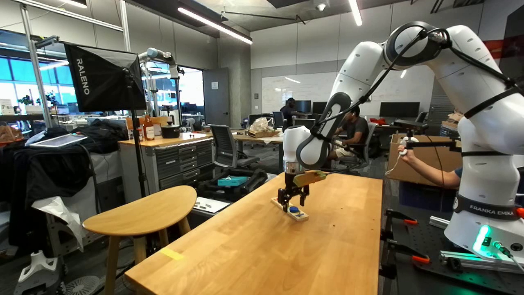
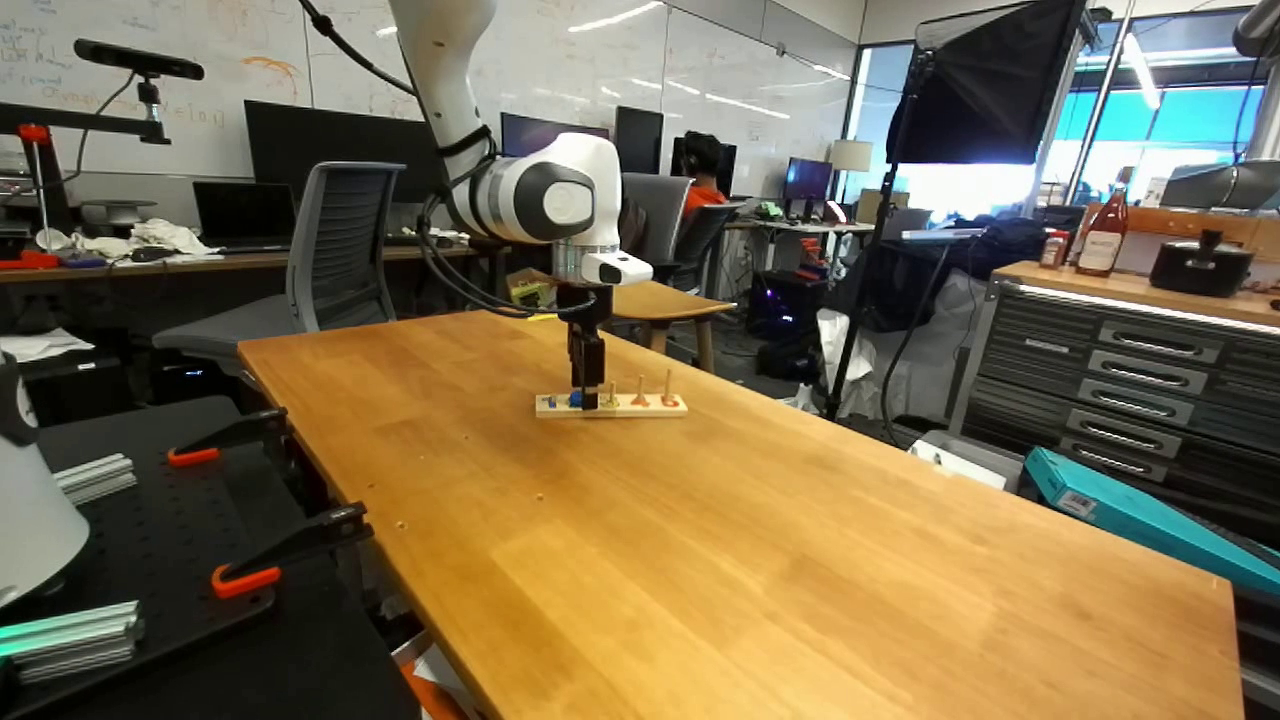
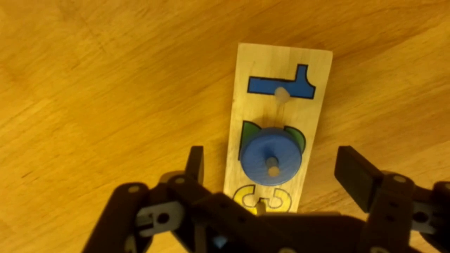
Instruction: Remove the disc from the wooden rack and put it on the table
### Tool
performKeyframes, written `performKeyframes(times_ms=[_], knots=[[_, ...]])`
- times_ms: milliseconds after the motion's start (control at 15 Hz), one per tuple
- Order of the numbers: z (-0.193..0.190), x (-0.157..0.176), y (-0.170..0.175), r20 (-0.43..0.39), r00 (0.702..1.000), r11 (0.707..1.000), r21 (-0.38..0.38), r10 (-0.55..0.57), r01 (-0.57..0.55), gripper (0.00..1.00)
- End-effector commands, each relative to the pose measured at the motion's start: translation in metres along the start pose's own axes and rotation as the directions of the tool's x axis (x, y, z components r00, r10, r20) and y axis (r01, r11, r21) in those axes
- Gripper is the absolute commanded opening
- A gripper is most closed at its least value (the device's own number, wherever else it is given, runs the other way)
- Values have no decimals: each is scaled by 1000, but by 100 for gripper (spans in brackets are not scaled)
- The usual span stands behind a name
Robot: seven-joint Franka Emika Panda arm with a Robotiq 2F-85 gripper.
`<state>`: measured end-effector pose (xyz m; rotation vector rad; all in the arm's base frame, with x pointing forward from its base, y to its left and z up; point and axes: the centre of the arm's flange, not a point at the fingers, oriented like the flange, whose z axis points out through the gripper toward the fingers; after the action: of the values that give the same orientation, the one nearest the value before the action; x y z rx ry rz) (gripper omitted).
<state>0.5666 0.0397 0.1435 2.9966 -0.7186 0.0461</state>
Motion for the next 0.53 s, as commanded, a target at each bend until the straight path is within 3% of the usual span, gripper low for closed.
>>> performKeyframes(times_ms=[0,200,267,333,467], knots=[[-10,-3,2,21,1000,999,38,-15,15,100],[-10,-4,1,24,999,998,52,-21,19,100],[-9,-4,0,21,999,998,57,-24,23,75],[-10,5,1,20,999,998,57,-27,26,75],[-10,7,1,20,999,998,58,-30,29,58]])
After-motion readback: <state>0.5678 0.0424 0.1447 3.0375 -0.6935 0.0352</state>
